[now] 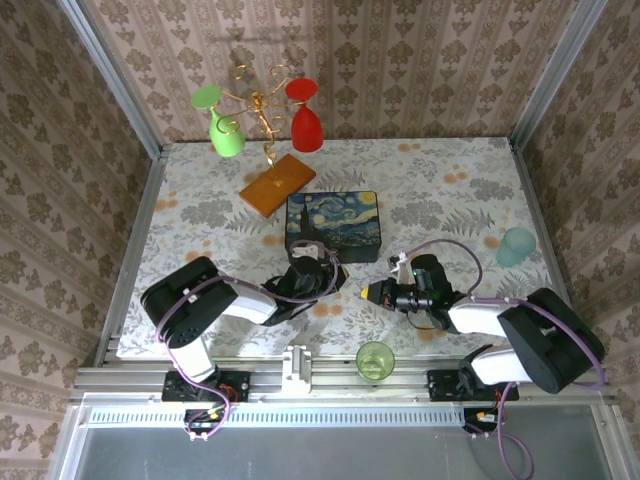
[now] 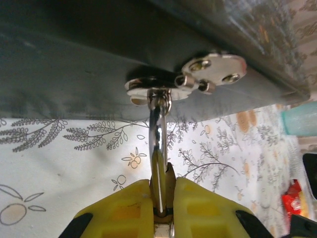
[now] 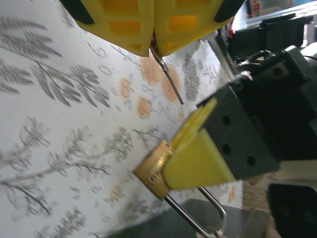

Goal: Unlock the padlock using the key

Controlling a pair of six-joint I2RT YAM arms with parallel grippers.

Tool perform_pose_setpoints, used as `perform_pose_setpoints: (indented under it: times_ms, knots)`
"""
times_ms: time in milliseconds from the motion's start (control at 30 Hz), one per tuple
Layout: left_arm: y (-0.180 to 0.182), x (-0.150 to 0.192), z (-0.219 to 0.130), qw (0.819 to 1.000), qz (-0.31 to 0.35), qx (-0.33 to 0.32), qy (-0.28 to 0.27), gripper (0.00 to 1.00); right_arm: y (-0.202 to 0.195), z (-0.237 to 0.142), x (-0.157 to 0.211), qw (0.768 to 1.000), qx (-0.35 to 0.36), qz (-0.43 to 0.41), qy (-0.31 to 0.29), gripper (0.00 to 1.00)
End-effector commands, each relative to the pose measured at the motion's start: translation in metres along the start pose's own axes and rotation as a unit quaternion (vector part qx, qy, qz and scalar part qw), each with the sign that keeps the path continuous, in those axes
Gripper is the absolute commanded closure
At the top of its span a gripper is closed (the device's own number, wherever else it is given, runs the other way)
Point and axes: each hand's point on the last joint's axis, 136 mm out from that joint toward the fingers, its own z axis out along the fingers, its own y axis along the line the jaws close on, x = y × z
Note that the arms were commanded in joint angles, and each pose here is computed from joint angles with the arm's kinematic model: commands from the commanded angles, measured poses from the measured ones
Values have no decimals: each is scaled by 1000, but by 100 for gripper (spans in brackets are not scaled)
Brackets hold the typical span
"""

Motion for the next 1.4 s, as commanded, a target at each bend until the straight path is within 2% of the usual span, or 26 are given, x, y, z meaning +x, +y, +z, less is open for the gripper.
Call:
perform_pose_setpoints:
  times_ms: [0, 367, 767, 1367]
  knots:
    - [-34, -20, -6, 995, -45, 81, -40, 100, 23, 4, -12, 998, -68, -2, 7, 100]
    - [-37, -21, -8, 991, -64, 105, -48, 100, 17, 14, -16, 983, -162, 69, 57, 100]
    - [-38, -20, -9, 989, -65, 119, -52, 100, 4, 22, -21, 981, -156, 93, 72, 100]
    - [-33, -24, -12, 990, -66, 108, -56, 100, -19, 26, -6, 982, -129, 110, 79, 100]
